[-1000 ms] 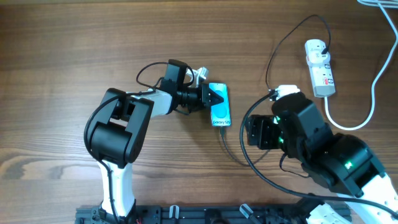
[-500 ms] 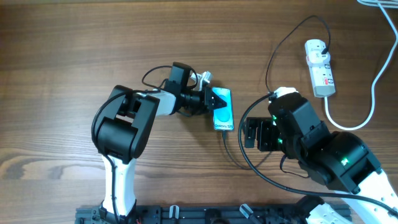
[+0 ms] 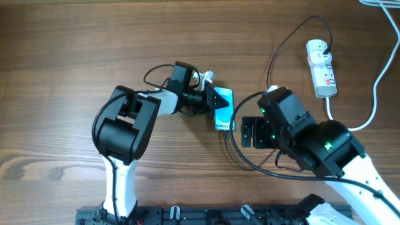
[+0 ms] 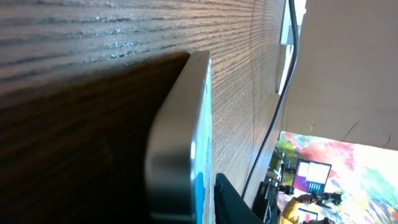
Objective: Plug charger to phone and switch on socket
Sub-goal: 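Lay the phone flat on the table and open the left gripper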
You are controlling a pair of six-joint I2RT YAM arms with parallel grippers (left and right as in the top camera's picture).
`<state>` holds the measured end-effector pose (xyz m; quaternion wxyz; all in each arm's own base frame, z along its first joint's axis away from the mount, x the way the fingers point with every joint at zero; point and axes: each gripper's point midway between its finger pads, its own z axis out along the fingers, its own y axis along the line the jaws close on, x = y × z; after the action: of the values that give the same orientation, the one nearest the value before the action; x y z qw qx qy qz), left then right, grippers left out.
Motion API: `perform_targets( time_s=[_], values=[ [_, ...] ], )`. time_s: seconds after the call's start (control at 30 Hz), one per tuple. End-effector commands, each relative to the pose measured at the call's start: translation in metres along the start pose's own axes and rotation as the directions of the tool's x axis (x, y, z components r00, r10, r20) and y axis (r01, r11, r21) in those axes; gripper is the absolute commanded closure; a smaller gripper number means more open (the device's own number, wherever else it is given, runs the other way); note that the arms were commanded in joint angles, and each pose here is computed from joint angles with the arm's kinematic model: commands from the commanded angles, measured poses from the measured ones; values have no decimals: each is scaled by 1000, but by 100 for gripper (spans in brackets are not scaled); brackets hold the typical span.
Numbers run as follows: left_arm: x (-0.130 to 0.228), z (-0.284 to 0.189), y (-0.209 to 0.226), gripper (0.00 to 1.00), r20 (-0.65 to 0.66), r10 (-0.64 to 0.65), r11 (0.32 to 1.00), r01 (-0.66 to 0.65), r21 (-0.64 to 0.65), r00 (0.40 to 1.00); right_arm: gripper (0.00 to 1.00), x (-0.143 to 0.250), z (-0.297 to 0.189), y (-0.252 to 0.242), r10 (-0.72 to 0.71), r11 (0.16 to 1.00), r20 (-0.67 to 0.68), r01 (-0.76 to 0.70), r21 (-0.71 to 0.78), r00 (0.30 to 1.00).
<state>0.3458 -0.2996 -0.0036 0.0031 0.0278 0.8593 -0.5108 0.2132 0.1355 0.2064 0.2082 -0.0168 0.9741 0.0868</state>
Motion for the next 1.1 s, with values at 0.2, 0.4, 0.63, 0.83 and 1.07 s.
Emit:
perform_targets(
  time_s=[0.2,0.4,0.63,0.83,1.07],
  values=[
    [2,-1,75,82,84,-148,922,168,-349,985,0,-4,-2,-3,-24,1000,11,24,20,1000],
    [1,-5,80,82,92,-170,895,193,-402,981,0,-3,-2,-4,-24,999,8,24,22,1000],
    [4,-11,84,81,78,-182,870,197,-452,980,1,-1,-2,-5,-25,999,-1,25,27,1000],
    [5,-11,84,76,74,-186,870,199,-450,980,0,0,-2,-5,-25,999,-3,25,29,1000],
    [8,-12,85,76,69,-200,864,209,-458,977,0,0,-2,-5,-25,999,-4,25,29,1000]
  ],
)
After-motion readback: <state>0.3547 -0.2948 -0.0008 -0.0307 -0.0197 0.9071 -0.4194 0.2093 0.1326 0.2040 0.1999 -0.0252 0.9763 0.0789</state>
